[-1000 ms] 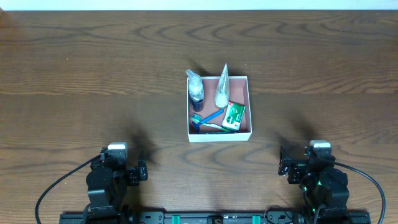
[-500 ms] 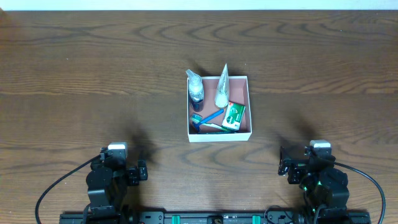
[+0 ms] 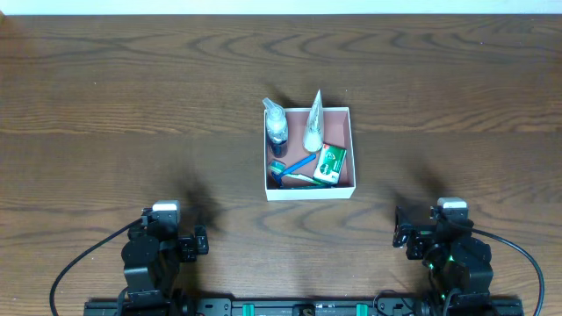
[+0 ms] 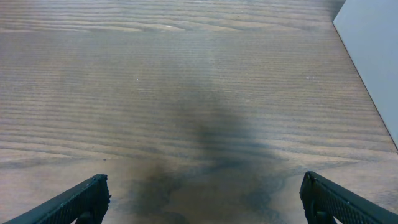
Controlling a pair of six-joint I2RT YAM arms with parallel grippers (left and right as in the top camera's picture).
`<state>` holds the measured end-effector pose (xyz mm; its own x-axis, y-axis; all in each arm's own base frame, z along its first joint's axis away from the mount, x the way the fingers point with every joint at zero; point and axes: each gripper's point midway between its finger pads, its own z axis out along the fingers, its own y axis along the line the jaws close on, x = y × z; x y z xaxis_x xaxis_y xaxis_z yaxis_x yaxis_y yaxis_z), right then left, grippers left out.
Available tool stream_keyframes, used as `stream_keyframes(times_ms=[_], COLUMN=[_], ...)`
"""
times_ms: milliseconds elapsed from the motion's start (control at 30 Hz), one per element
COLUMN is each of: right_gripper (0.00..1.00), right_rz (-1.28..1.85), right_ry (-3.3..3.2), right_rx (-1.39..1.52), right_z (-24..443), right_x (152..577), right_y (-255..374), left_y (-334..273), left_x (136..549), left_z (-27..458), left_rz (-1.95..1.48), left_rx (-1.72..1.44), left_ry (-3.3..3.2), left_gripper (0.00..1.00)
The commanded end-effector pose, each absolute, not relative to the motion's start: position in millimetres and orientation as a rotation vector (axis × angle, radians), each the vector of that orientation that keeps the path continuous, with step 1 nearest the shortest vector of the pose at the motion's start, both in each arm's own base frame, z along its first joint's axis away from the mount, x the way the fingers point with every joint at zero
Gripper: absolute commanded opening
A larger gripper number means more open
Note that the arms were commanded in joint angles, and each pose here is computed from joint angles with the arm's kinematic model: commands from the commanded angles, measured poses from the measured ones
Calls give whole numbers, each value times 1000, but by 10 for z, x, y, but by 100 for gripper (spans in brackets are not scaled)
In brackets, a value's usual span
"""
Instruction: Pack container
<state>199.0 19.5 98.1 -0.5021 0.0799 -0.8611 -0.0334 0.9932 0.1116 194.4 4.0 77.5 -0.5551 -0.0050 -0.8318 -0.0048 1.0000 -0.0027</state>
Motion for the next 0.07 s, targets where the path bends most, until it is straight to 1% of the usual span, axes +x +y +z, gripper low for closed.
stream_keyframes(times_ms=[0,33], right_gripper=[99,99], right_rz=[139,139], right_ry=[2094,2094], right_rx=[13,13], right_z=[957,957], right_x=[1985,1985], right_y=[212,212], left_y=[20,20], left_x=[1941,1941], left_z=[742,742], left_rz=[-23,-23], left_rx=[-18,-18], left_ry=[2164,2164], left_gripper=[98,98])
